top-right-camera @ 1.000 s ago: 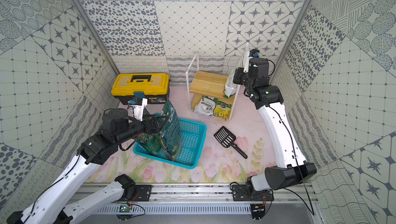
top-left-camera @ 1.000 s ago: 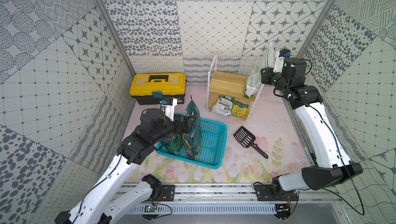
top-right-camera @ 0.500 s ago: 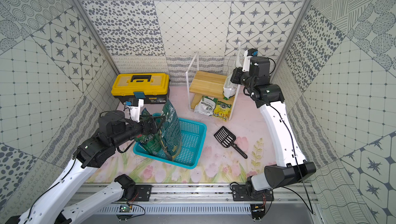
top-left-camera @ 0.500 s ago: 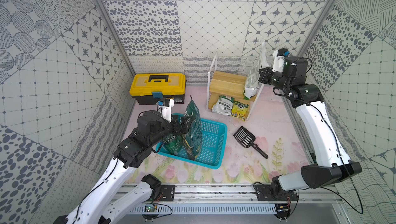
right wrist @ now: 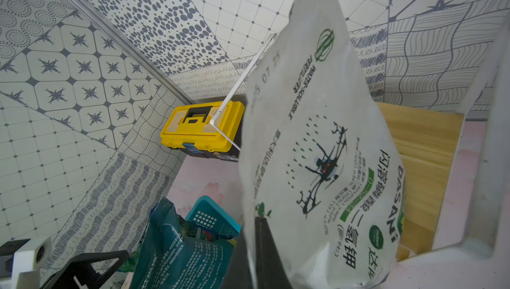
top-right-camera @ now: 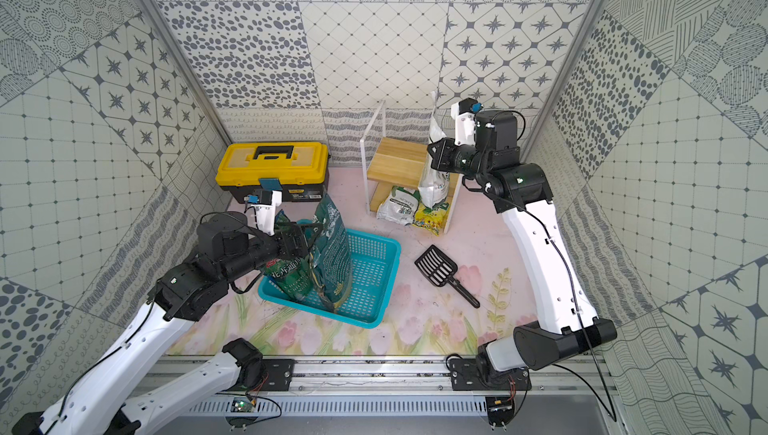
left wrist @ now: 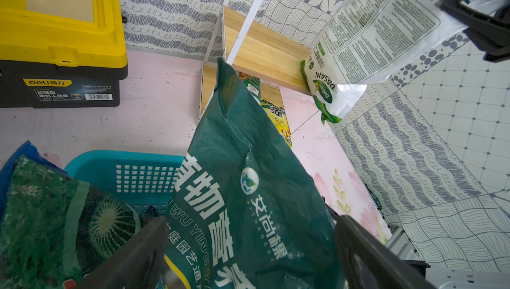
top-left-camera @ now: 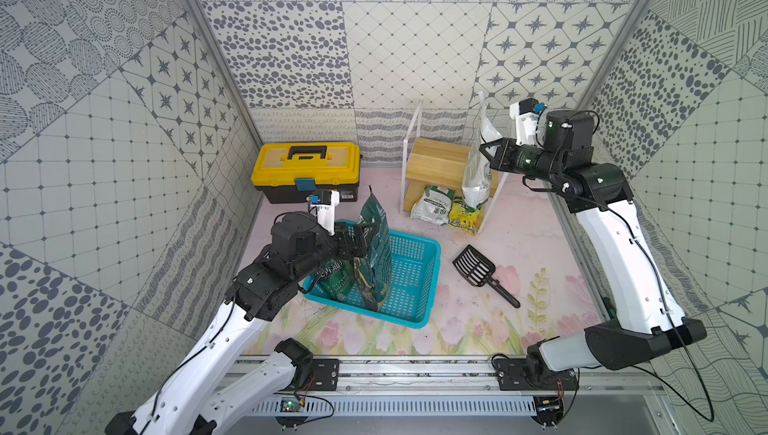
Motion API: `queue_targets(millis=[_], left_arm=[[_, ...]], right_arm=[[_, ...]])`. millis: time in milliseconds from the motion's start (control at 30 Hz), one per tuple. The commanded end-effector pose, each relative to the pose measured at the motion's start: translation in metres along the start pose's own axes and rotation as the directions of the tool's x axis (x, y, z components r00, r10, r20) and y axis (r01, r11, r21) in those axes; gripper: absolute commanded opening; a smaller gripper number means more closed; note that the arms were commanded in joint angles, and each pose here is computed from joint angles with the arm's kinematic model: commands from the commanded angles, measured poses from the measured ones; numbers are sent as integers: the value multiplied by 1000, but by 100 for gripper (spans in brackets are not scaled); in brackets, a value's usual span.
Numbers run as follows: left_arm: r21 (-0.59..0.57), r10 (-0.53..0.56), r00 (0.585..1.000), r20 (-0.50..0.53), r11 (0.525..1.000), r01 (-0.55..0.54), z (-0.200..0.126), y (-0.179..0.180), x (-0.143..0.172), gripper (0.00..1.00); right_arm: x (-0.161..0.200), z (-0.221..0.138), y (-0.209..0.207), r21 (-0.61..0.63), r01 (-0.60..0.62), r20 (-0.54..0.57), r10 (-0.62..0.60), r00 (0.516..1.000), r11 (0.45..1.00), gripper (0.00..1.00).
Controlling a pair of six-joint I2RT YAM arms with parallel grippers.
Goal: Take down the fertilizer bag from the shelf
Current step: Place the fertilizer bag in the storage box.
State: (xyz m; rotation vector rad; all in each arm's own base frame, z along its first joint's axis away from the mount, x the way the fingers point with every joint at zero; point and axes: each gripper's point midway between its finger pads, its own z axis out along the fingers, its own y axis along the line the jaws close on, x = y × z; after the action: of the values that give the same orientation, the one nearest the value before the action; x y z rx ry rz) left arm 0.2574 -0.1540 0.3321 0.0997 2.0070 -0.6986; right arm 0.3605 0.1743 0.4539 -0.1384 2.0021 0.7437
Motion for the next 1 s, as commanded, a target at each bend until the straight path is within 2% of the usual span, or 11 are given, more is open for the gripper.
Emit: queue_targets(millis=[0,267,467,800,967], left_arm=[[28,20,996,82,999,-22,-3,-9,-23,100],[32,14,995,98,999,-18,-3,-12,-28,100],[26,12,993,114,1000,-15,-6,-11,-32,100],[-1,-13,986,165,1000,13,-14,-3,-35,100],[-9,-21,986,163,1000,23,-16,0,-31,100]], right_arm=[[-49,-68,78,-188,154,247,-105,963,970,0],[-22,-70,104,-238,160,203,-112,973,958,0],[9,-59,114,-279,118,147,-79,986,953,0],[65,-18,140,-399,15,25,-6,1000,917,0],[92,8,145,-378,4,-5,-6,1000,926,0]])
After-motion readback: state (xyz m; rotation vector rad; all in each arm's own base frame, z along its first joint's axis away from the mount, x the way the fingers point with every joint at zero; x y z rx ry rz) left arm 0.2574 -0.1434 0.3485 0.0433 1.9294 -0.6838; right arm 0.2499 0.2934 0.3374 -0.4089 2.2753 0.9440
